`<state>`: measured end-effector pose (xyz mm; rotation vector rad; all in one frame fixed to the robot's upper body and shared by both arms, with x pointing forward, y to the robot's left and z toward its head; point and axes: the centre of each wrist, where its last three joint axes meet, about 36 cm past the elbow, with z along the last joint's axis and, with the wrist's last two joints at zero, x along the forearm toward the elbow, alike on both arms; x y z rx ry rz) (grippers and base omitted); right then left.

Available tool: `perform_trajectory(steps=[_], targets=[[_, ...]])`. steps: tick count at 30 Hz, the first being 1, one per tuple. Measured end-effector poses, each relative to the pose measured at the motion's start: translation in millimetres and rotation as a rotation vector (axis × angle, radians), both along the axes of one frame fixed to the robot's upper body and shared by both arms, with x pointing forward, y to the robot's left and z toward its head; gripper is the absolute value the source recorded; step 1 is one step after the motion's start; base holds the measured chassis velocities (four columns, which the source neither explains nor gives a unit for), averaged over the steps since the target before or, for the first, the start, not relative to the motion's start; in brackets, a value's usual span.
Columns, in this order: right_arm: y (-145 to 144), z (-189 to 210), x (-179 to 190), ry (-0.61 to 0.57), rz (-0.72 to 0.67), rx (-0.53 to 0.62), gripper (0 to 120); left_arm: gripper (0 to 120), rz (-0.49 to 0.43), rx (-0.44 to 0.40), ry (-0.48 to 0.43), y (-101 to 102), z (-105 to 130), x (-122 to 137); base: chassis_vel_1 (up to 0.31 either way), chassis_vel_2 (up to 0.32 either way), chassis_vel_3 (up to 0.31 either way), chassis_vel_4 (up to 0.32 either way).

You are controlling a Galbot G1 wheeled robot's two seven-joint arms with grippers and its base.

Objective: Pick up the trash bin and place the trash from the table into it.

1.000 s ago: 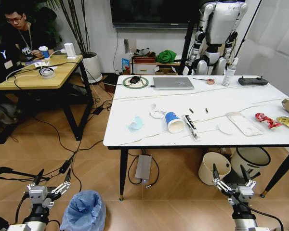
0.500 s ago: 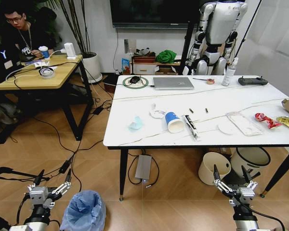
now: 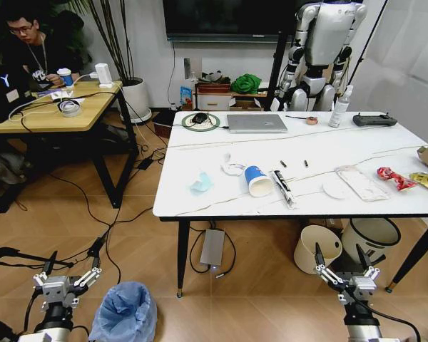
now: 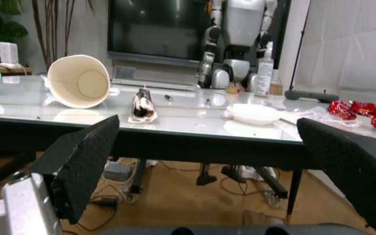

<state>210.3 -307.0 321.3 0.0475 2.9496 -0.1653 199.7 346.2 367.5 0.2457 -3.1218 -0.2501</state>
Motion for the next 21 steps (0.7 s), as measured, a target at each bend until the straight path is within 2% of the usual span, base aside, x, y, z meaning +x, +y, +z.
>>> perform_trajectory(steps=[21], targets=[[-2.8,-0.6,-2.7,0.001,-0.003,-0.012,100,100,-0.025,-0.017,0.01,2.3,1.6,3.3,0.0,0.0,0.0,0.0]])
